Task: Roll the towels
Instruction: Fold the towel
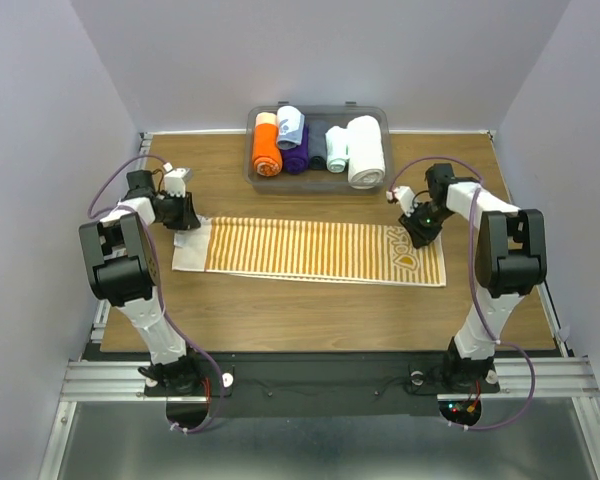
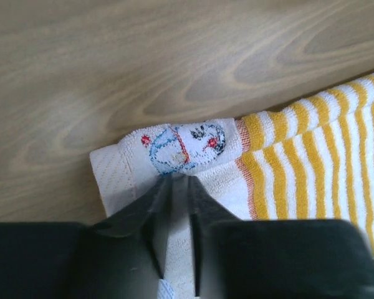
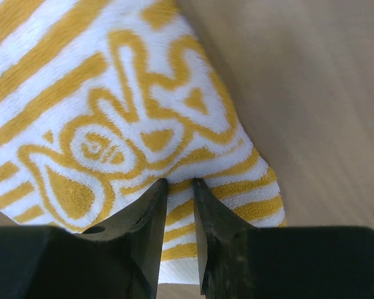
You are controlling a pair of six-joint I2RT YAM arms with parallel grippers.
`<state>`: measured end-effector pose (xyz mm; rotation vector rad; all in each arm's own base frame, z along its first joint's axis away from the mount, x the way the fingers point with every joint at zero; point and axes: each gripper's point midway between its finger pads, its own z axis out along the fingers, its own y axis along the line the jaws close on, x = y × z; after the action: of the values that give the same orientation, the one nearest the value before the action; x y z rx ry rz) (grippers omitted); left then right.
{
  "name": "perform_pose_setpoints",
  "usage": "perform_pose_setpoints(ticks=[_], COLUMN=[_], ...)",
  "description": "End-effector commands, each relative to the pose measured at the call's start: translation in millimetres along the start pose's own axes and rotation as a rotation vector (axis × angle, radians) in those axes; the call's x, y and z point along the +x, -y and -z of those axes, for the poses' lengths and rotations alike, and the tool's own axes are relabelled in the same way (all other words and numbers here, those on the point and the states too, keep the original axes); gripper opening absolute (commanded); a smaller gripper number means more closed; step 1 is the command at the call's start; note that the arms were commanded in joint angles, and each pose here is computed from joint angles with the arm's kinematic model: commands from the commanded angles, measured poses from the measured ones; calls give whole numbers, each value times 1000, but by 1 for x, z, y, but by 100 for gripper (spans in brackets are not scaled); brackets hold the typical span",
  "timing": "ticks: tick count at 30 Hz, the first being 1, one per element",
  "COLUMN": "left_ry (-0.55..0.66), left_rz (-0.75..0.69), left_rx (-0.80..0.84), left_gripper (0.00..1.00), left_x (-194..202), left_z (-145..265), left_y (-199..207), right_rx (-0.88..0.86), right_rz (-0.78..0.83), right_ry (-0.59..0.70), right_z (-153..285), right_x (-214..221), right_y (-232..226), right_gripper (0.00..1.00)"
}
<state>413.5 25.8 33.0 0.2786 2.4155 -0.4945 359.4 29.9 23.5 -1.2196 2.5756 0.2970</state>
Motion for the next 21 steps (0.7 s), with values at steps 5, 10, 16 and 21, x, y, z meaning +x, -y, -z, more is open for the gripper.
perform_pose_setpoints(ticks=[5,10,16,21], left_ry=[159,192,221,206], left_rz=[-109,-218,-259,-317], left_rx=[-42,-55,-49,-39], left_gripper=[39,42,43,45], left_x=[-79,-81,-69,-50], left_z=[46,79,104,101], left_y=[12,47,73,81], right_rx=[-242,-191,-87,-147], right_rz=[182,111,-245,-306], right_ry=[-228,-157,-7,-57], right_z=[14,38,79,73], right_x=[57,31,12,34], right_y=[-114,-110,-69,-79], right_gripper=[29,38,56,48])
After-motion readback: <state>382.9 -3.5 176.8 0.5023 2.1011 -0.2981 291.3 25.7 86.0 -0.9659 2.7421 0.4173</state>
